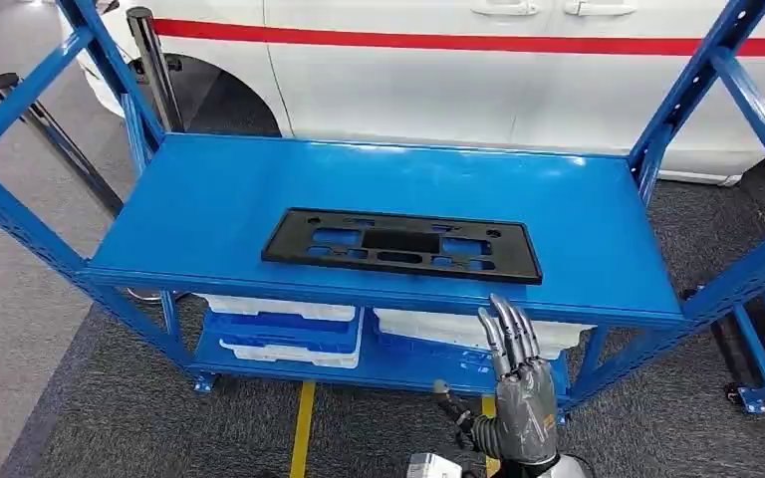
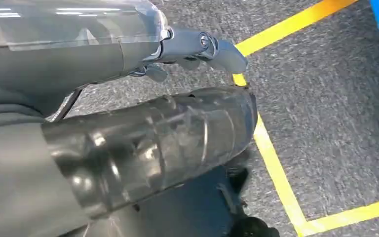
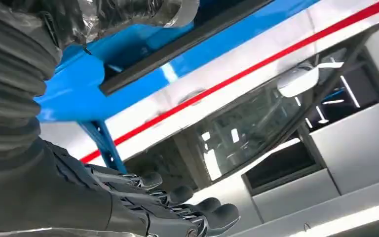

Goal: Take the parts from the cabinet and place them on the table.

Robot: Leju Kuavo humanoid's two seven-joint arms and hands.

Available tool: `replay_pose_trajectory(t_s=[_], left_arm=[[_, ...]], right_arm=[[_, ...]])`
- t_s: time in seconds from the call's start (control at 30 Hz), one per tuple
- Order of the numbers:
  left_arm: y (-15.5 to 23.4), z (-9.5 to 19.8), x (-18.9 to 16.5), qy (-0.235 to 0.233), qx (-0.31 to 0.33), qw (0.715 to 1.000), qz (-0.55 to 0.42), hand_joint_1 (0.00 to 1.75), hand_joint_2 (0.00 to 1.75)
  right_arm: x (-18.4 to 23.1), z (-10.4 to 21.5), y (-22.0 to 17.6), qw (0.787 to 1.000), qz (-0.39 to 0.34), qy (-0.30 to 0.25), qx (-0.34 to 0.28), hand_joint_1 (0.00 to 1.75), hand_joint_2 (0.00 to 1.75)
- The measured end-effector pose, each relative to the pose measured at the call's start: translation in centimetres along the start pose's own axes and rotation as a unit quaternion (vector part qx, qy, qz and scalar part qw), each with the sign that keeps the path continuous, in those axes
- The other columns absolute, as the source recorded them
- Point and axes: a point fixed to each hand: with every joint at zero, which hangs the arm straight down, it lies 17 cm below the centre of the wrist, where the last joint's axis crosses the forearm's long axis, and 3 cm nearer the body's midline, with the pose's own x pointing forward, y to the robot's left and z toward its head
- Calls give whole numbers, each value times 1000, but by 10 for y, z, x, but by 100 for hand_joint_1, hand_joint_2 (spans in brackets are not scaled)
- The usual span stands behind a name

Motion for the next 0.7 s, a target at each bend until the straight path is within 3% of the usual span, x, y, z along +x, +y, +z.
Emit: replay_pose_trajectory(t_s=[0.7], left_arm=[[-2,-1,2,-1,-9,1000,-11,0,0]], right_arm=[[-41,20,-19,995,93,22,17,0,175]])
